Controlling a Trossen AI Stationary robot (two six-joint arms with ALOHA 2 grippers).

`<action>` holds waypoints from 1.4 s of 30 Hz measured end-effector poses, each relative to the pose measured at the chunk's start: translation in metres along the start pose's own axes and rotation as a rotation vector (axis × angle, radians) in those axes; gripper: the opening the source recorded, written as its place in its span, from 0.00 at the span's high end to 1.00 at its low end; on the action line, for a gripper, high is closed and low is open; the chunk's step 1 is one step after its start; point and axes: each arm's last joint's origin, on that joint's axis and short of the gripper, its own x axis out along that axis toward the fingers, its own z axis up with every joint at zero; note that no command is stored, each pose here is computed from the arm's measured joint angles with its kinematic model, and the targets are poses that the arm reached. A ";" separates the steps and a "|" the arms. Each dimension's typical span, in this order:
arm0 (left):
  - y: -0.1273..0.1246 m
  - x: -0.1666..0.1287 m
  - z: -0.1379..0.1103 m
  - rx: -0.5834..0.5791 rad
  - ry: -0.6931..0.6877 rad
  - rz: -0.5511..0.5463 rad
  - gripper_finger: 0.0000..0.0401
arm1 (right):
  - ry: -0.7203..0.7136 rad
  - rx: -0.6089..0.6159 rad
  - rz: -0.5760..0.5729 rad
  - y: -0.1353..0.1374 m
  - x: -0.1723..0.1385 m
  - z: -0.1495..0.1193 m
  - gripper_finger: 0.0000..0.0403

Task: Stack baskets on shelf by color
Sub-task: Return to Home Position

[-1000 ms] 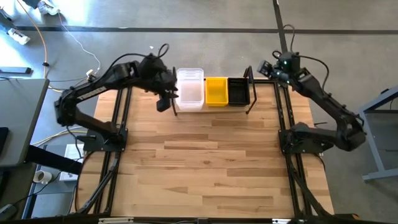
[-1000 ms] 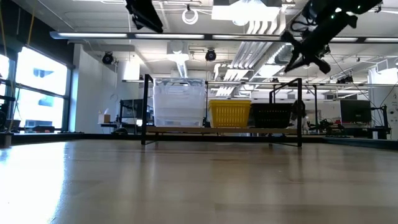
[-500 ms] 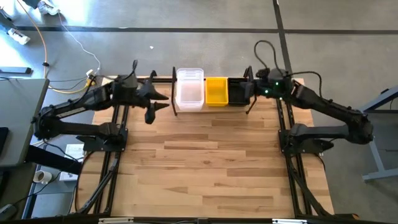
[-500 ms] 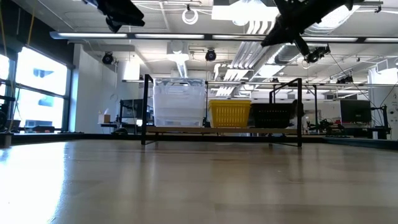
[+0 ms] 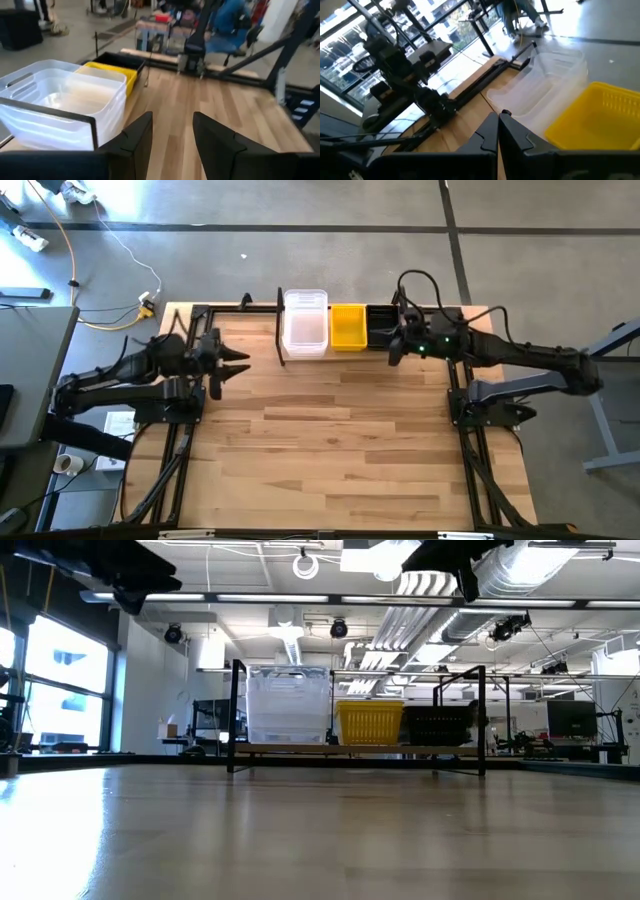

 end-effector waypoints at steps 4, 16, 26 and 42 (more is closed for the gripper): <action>-0.002 -0.016 -0.016 -0.022 -0.075 -0.032 0.67 | -0.052 -0.007 0.001 0.008 -0.001 0.000 1.00; 0.002 -0.018 -0.064 -0.089 -0.145 -0.056 0.67 | -0.132 -0.155 0.094 0.024 -0.014 0.004 1.00; 0.007 0.010 -0.102 -0.184 -0.189 -0.082 0.67 | -0.253 -0.288 0.156 0.023 -0.075 0.019 1.00; 0.007 0.013 -0.104 -0.157 -0.193 -0.072 0.67 | -0.169 -0.371 0.145 -0.024 -0.090 -0.052 1.00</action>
